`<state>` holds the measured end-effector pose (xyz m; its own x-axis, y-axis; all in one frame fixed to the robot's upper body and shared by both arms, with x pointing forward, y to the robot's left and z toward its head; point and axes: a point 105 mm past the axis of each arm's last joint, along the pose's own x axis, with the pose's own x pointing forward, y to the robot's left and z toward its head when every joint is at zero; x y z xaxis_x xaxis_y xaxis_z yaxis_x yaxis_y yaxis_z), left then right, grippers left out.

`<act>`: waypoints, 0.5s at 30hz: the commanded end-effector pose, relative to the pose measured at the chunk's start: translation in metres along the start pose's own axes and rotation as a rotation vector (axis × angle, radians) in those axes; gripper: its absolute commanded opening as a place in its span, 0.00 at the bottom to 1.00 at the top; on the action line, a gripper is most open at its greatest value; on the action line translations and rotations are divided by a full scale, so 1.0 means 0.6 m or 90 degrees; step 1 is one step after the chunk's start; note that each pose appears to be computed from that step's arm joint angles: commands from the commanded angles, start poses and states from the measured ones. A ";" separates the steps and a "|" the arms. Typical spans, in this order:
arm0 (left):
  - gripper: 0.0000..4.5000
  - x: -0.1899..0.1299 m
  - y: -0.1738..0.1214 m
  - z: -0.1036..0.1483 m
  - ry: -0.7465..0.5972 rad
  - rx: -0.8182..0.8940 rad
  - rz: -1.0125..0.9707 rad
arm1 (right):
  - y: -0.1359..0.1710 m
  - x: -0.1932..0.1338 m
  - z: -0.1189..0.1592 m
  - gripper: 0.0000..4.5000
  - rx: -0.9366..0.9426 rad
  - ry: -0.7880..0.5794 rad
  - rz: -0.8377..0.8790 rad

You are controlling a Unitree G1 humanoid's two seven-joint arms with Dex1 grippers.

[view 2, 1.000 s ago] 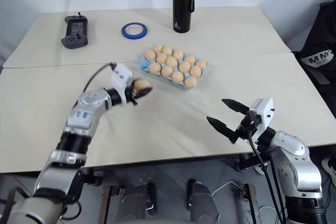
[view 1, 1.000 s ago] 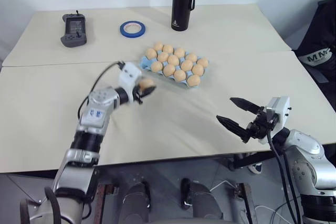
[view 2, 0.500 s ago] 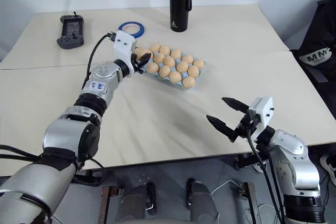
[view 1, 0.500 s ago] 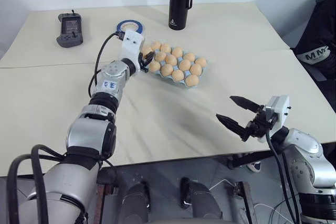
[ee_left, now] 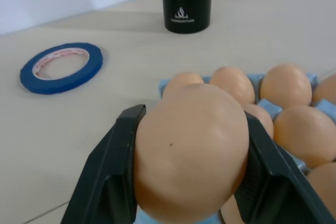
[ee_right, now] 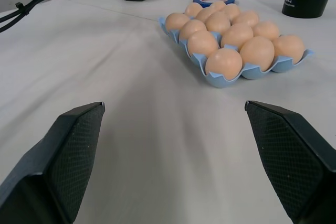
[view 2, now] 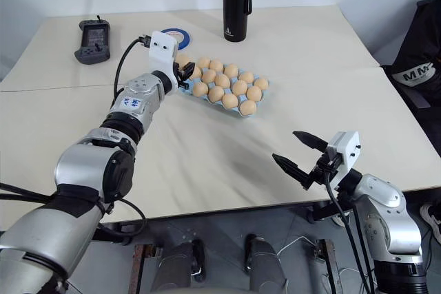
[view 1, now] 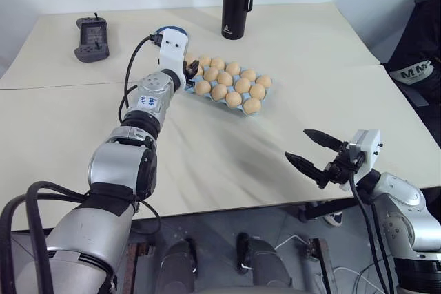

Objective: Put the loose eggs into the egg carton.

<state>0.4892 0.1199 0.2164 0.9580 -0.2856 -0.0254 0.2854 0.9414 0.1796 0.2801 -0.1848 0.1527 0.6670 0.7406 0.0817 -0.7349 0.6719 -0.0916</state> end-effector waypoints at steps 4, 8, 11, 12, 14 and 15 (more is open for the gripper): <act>0.57 0.003 0.005 0.037 -0.029 0.008 0.020 | 0.001 -0.002 0.024 1.00 -0.026 -0.021 0.005; 0.84 0.004 -0.001 0.037 -0.031 0.012 0.010 | 0.002 -0.004 0.024 1.00 -0.026 -0.020 0.002; 1.00 0.005 -0.003 0.033 -0.025 0.016 0.009 | 0.003 -0.006 0.023 1.00 -0.025 -0.019 0.001; 1.00 0.005 -0.004 0.031 -0.024 0.014 0.009 | 0.002 -0.007 0.022 1.00 -0.025 -0.018 0.000; 1.00 0.005 -0.006 0.030 -0.023 0.016 0.005 | 0.002 -0.008 0.022 1.00 -0.025 -0.017 -0.002; 1.00 0.005 -0.006 0.030 -0.023 0.017 0.006 | 0.002 -0.008 0.022 1.00 -0.025 -0.016 -0.002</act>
<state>0.4897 0.1198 0.2110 0.9637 -0.2634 -0.0439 0.2670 0.9453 0.1875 0.2776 -0.1853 0.1495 0.6699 0.7389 0.0721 -0.7341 0.6738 -0.0846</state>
